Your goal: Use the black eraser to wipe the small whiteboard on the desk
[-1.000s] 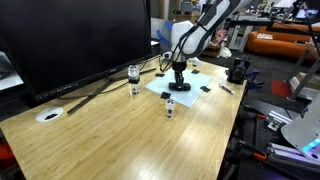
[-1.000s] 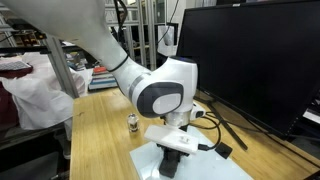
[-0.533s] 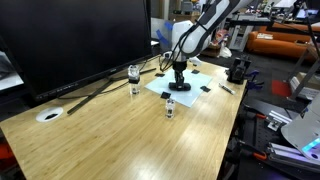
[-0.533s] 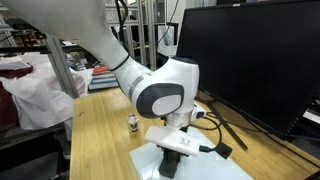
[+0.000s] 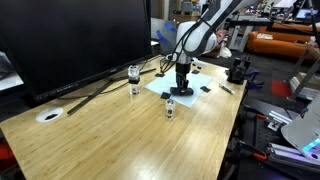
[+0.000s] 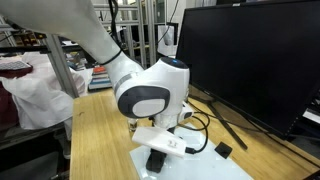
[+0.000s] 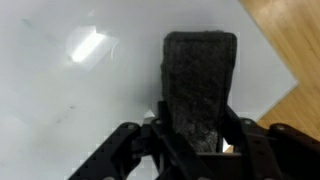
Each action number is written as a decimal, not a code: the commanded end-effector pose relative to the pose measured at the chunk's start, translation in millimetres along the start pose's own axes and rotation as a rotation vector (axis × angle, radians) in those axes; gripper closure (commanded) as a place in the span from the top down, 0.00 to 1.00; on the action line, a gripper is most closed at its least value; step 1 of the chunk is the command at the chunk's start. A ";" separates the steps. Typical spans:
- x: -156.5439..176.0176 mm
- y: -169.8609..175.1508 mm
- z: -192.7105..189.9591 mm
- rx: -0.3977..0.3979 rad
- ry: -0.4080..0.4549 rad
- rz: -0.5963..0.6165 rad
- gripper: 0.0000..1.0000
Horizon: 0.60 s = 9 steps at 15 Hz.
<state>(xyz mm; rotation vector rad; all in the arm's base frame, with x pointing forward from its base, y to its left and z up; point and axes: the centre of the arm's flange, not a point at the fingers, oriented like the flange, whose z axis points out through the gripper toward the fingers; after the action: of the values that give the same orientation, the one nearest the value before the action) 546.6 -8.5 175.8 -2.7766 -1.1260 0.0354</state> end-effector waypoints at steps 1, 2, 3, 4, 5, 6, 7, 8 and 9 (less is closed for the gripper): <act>-8.6 -34.1 41.4 0.068 0.028 0.033 0.26; -7.4 -38.8 43.6 0.073 0.040 0.044 0.26; -5.8 -43.2 46.0 0.074 0.051 0.052 0.26; -4.1 -47.2 47.1 0.075 0.059 0.056 0.26; -2.1 -51.1 48.5 0.077 0.063 0.056 0.26; -0.5 -54.9 49.1 0.073 0.062 0.055 0.26; 0.0 -57.7 49.2 0.069 0.063 0.056 0.26; 0.2 -60.1 48.9 0.066 0.066 0.058 0.26; 0.0 -61.9 49.1 0.062 0.067 0.059 0.26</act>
<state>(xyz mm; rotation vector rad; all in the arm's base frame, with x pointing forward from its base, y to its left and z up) 520.0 21.5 175.6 -2.7755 -1.0452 -0.0636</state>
